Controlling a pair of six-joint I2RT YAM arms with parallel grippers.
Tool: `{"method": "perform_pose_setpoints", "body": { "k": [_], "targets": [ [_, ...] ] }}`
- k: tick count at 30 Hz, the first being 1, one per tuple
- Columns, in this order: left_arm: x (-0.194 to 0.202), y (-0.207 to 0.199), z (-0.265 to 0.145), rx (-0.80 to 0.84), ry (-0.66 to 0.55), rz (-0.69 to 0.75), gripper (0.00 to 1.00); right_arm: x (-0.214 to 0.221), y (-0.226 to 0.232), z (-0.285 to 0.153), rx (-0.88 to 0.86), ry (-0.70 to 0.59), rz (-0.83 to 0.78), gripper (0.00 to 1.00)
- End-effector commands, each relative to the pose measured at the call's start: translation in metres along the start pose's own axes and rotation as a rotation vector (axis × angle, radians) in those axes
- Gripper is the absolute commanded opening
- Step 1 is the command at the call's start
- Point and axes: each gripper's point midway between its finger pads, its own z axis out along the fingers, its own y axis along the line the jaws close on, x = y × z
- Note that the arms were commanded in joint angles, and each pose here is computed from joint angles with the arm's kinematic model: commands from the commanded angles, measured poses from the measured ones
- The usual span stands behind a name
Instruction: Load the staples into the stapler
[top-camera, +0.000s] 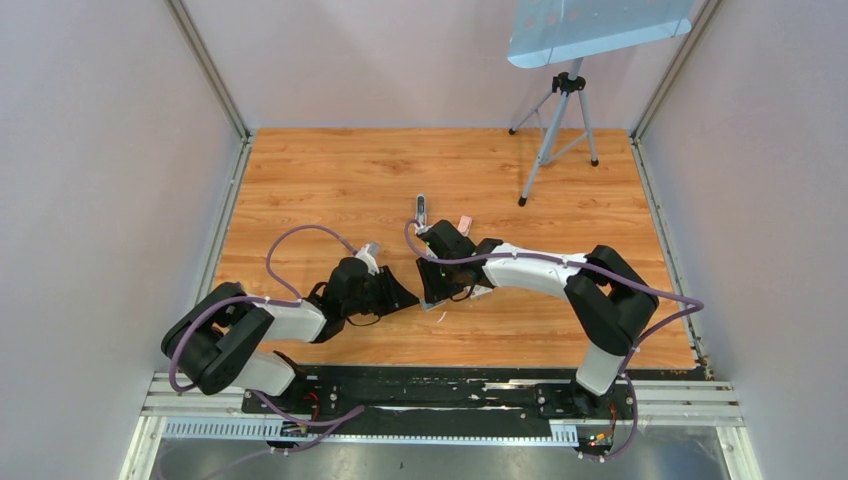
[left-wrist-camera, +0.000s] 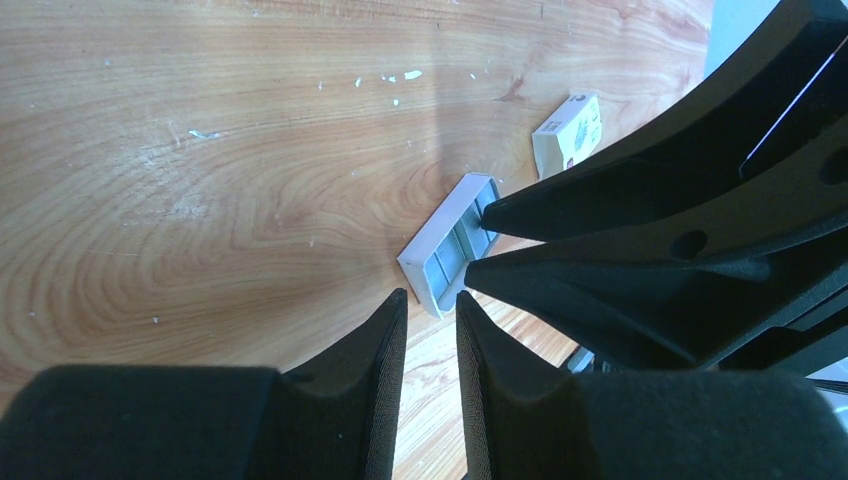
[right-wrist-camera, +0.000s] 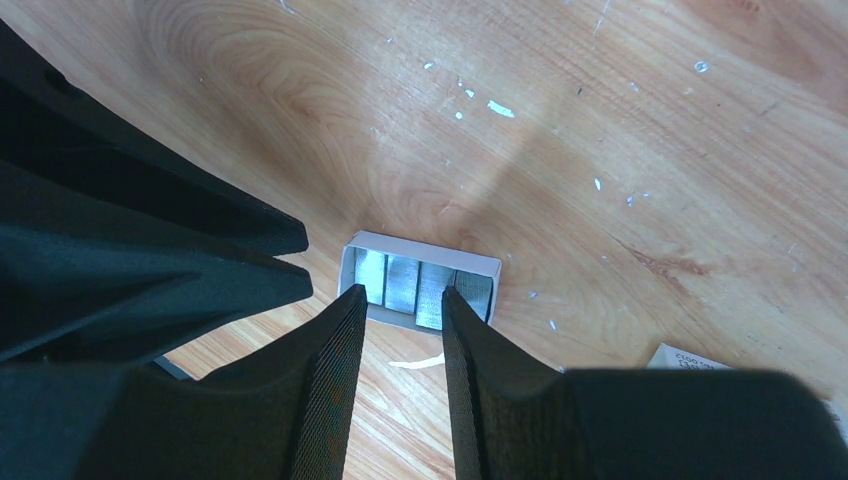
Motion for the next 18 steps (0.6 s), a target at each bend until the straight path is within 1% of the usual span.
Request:
{"method": "perform_pose_setpoints", "body": {
  "k": [1,7,13,18],
  "targets": [
    [0.003,-0.002,0.000,0.019,0.001,0.006,0.27,0.016,-0.009,0.006,0.013,0.045,0.033,0.38],
    [0.003,-0.001,0.001,0.015,0.001,0.004,0.27,0.016,-0.004,0.006,-0.012,0.044,0.039,0.38],
    [0.003,0.000,0.002,0.014,-0.001,0.002,0.26,0.003,0.007,-0.004,-0.059,0.010,0.034,0.38],
    [0.004,0.000,0.002,0.016,-0.001,0.001,0.26,-0.002,-0.001,-0.012,-0.019,-0.017,0.019,0.38]
  ]
}}
